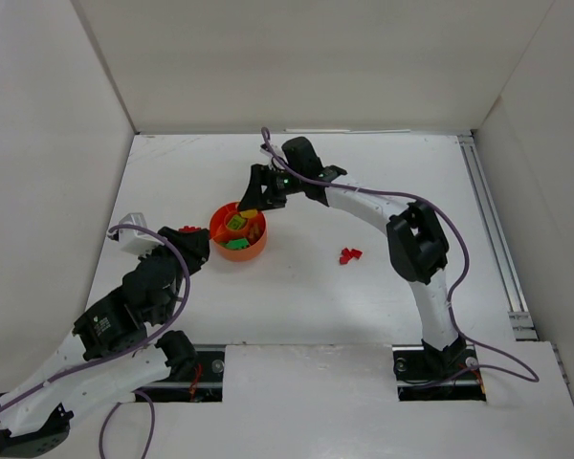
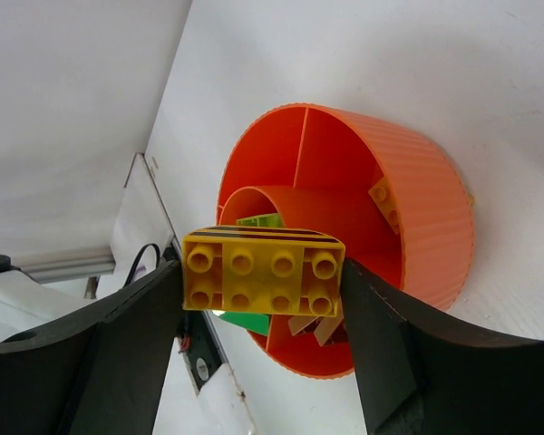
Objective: Sort the legos into containers by color
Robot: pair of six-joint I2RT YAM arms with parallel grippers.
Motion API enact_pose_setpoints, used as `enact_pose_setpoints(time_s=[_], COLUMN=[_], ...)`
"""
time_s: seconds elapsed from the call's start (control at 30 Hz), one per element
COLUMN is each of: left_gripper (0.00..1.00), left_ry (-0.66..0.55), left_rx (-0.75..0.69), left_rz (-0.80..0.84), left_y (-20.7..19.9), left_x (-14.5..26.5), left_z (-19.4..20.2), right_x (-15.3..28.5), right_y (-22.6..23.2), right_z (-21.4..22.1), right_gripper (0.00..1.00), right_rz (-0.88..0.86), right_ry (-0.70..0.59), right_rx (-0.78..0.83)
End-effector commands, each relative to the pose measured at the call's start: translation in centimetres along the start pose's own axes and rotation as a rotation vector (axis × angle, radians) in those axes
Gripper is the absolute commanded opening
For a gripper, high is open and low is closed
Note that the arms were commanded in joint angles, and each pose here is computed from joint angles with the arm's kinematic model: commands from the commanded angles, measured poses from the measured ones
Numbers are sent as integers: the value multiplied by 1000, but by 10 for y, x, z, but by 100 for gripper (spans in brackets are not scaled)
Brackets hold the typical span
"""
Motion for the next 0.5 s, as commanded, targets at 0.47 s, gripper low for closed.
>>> enact_pose_setpoints(time_s=[0.47], left_gripper=[15], left_ry=[1], left_rx=[-1], left_rz=[32], left_y=[-8], left_x=[-2], left_z=[1], right_x=[-2], right_y=[4], right_z=[2], right_gripper=[82], right_rz=[-49], right_ry=[6], right_rx=[1])
Point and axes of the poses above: each gripper's point midway between its finger pads, its own x axis back along the fingers, its own y axis along the line the jaws close on, z = x × y, the point moved 3 cm from there along x, back along the fingers, and after that the axes turned 5 degrees about x, right-handed, at the moved point
